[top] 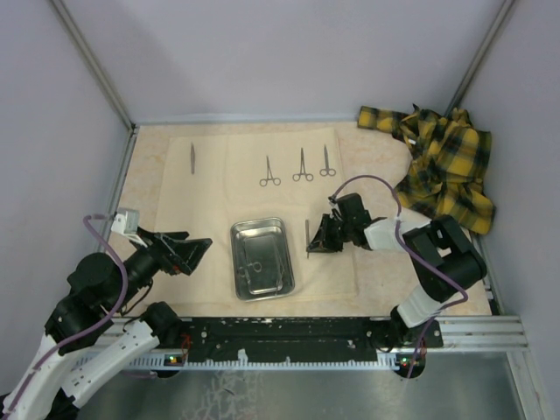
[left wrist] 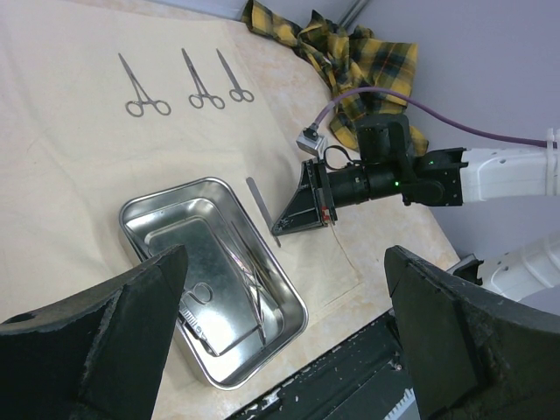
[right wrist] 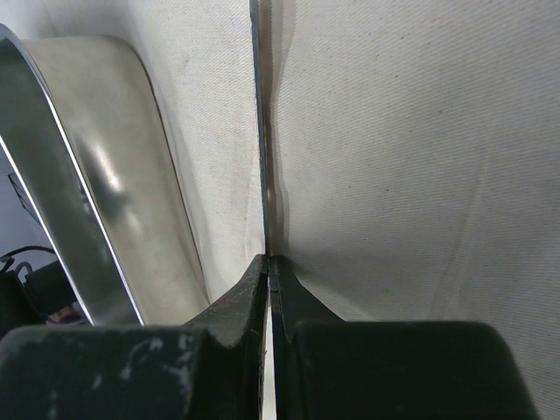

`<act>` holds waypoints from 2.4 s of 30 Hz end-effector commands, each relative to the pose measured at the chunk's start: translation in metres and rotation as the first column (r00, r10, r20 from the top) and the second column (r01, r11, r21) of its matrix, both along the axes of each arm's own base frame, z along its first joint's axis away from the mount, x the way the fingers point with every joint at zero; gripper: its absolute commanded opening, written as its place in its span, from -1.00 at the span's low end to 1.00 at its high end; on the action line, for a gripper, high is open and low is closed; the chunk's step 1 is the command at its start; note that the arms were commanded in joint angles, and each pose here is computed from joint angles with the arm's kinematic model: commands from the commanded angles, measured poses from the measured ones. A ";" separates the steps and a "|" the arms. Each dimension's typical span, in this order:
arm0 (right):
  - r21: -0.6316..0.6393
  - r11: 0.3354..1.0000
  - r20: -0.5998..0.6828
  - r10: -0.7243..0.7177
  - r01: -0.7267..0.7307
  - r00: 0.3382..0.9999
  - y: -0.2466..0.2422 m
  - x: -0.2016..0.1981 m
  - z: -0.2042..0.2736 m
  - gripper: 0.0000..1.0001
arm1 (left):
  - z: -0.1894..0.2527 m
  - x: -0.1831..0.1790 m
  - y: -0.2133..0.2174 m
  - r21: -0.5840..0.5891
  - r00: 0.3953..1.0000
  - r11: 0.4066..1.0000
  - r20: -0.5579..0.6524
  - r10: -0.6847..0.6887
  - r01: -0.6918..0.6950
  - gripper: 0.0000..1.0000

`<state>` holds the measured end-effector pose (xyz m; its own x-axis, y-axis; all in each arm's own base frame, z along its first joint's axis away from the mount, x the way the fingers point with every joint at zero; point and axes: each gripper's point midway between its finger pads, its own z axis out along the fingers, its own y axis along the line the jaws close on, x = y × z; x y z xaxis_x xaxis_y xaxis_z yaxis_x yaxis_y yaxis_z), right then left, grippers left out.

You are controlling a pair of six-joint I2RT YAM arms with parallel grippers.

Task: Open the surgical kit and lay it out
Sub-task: Place the medical item in the surgical kit, then pick up the medical item from the container.

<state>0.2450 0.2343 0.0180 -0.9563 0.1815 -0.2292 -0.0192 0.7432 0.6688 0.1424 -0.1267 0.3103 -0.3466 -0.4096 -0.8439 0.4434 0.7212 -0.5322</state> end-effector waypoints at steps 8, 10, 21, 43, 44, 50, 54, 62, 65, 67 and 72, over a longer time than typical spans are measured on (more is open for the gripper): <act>-0.053 0.998 0.022 -0.023 0.024 1.000 -0.013 0.000 0.003 -0.71 | 0.013 -0.001 -0.003 -0.022 0.999 1.000 0.028 -0.016 0.017 0.99; -0.055 0.998 0.030 -0.024 0.026 0.999 -0.014 0.000 0.007 -0.67 | 0.013 -0.001 -0.003 -0.024 1.000 1.000 0.027 -0.016 0.017 0.99; -0.134 0.990 0.177 -0.026 0.050 0.984 -0.029 0.003 0.062 -0.48 | 0.009 -0.001 -0.005 -0.027 1.000 0.999 0.018 -0.023 0.024 0.99; -0.319 0.941 0.261 0.205 -0.117 0.943 0.087 -0.074 0.088 -0.46 | 0.011 -0.004 -0.003 -0.039 0.999 0.999 0.020 -0.025 0.026 0.99; -0.325 0.938 0.257 0.210 -0.120 0.943 0.090 -0.075 0.086 -0.46 | 0.011 -0.004 -0.002 -0.039 1.000 0.999 0.021 -0.022 0.023 0.99; -0.334 0.932 0.245 0.232 -0.143 0.941 0.106 -0.079 0.079 -0.46 | 0.012 -0.006 0.001 -0.044 1.000 0.999 0.024 -0.019 0.020 0.99; -0.326 0.934 0.255 0.237 -0.148 0.937 0.112 -0.078 0.083 -0.46 | 0.012 -0.006 0.002 -0.039 1.000 0.999 0.023 -0.012 0.013 0.99; -0.280 0.938 0.330 0.295 -0.206 0.897 0.143 -0.066 0.100 -0.46 | -0.012 0.004 -0.020 -0.040 0.991 0.999 -0.133 -0.030 0.025 0.99; -0.298 0.923 0.343 0.340 -0.242 0.876 0.158 -0.060 0.099 -0.46 | -0.028 -0.008 -0.055 -0.124 0.953 0.978 -0.235 -0.191 0.166 0.99; -0.342 0.906 0.336 0.367 -0.251 0.867 0.165 -0.052 0.089 -0.46 | -0.048 -0.011 -0.068 -0.154 0.922 0.969 -0.308 -0.234 0.194 0.99; -0.372 0.889 0.355 0.402 -0.266 0.844 0.188 -0.034 0.092 -0.46 | -0.060 -0.016 -0.073 -0.191 0.891 0.962 -0.376 -0.256 0.196 0.99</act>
